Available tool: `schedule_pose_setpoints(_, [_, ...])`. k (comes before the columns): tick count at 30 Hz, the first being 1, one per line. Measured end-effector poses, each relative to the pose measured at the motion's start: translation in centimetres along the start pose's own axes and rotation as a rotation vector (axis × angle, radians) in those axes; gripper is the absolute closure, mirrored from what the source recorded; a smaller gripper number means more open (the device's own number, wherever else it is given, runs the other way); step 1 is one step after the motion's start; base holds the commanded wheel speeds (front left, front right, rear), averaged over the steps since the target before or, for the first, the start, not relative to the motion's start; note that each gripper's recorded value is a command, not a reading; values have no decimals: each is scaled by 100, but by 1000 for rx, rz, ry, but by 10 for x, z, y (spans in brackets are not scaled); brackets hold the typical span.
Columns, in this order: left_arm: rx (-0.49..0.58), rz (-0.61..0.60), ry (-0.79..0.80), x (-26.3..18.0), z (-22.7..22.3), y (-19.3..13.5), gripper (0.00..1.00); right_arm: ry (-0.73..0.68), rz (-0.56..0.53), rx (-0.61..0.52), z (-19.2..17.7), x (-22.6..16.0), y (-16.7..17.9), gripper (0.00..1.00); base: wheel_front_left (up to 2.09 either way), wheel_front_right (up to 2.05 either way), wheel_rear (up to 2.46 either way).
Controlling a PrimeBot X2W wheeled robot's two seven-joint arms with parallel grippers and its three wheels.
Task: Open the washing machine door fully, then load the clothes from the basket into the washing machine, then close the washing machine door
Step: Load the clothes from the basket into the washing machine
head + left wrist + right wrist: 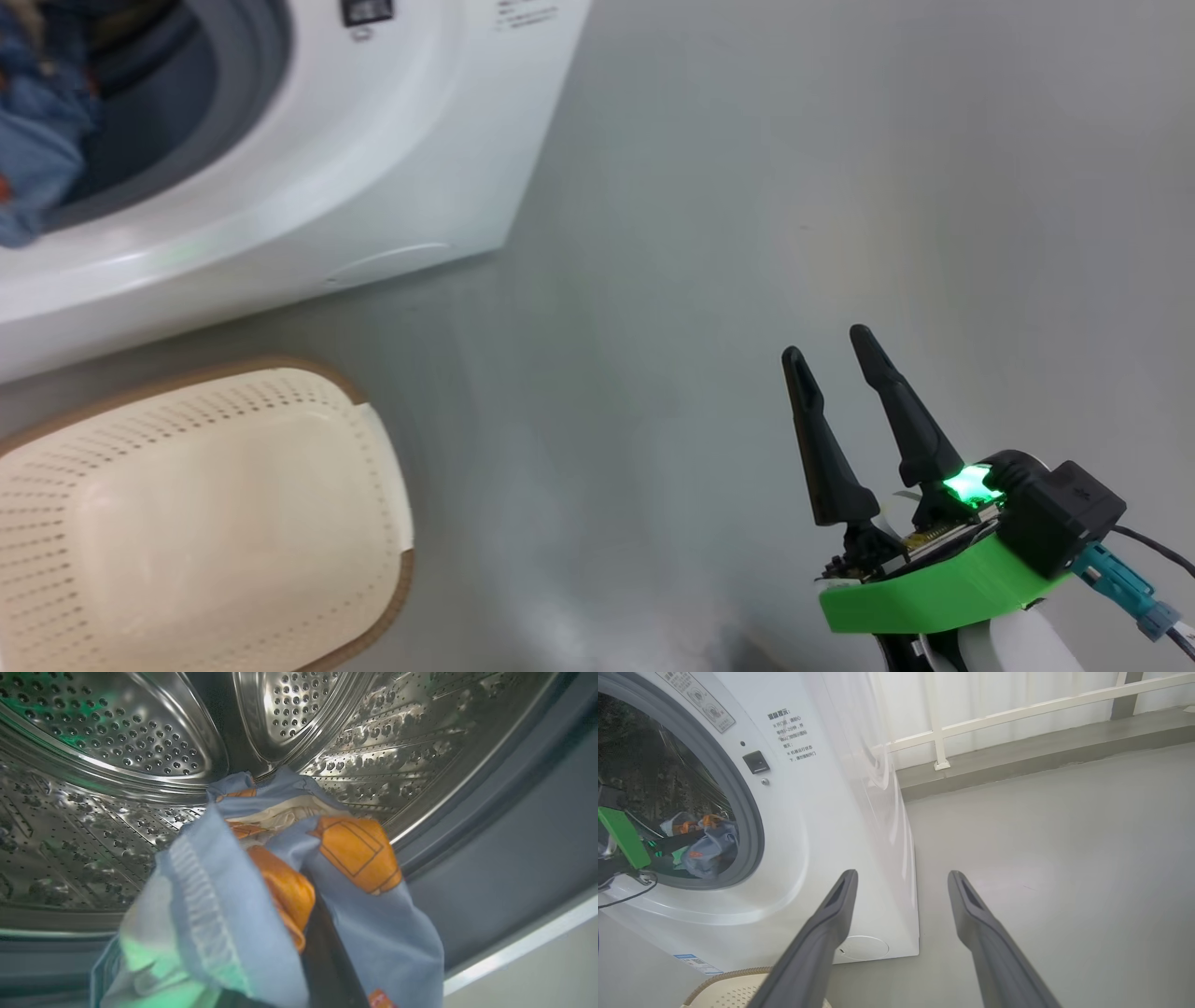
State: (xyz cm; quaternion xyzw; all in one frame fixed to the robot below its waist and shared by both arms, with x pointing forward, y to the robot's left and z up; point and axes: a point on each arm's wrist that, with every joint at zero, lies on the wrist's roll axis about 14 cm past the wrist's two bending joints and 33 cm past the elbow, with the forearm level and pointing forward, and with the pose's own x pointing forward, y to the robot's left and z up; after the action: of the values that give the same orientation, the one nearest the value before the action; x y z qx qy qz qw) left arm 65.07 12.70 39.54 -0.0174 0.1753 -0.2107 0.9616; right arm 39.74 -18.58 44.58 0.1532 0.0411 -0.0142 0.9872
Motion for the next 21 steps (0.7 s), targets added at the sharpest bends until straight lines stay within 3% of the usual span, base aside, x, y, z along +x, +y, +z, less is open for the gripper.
schedule_pose_setpoints(7, [80, -4, -4, 41, 15, 4, 100, 10, -62, -1, 0, -9, -15, 0, 0, 0, 0])
schedule_pose_setpoints(15, [62, -64, -354, 78, 90, -23, 100, 47, -121, -20, -8, -19, -27, 0, 0, 0, 0])
schedule_pose_setpoints(21, [32, -75, -397, 87, 87, -27, 100, 58, -143, -33, -9, -21, -33, 0, 0, 0, 0])
